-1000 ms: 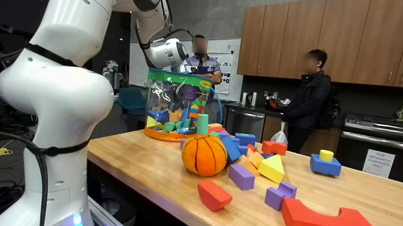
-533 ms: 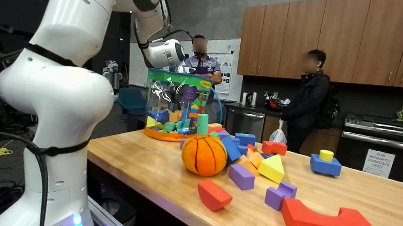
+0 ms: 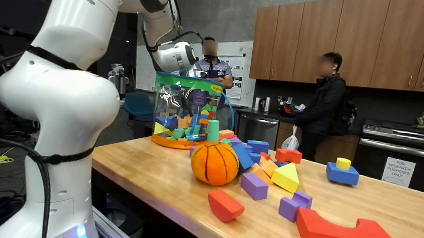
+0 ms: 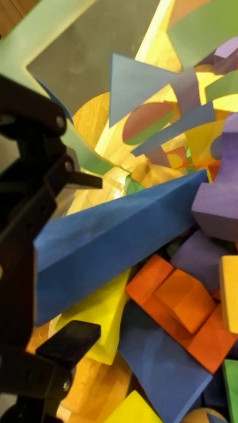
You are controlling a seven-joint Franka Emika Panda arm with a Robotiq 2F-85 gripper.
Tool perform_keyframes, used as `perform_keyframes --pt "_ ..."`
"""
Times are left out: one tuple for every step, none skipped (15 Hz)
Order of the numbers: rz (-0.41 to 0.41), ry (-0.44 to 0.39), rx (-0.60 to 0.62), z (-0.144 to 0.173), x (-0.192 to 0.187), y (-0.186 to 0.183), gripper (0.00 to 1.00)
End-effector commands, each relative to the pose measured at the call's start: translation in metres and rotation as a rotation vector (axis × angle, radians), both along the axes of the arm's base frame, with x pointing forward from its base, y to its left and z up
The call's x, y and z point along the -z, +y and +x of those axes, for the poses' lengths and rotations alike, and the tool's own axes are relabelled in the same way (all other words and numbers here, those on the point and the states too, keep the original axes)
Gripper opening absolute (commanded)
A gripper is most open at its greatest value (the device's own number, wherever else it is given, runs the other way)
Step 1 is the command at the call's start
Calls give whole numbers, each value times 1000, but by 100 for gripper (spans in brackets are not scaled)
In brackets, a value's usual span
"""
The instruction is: Remove one blue block from the clear bag.
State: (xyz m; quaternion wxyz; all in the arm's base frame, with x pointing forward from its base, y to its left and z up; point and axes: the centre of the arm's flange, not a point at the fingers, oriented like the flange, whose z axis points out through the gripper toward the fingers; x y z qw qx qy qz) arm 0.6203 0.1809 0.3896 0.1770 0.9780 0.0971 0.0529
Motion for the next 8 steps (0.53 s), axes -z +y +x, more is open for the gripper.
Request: perform_keyframes --pt "-29 -38 23 1 -3 -4 100" --pt "-36 -44 28 2 -3 -5 100" --pt "-42 -48 33 3 -3 -6 100" --pt "-46 -49 36 4 -2 -6 100" --pt "-46 -47 39 4 -1 -6 100" --pt "-45 -44 39 4 0 -6 100" --pt "-43 -39 37 4 1 -5 100" --pt "-42 -37 35 4 1 -5 75"
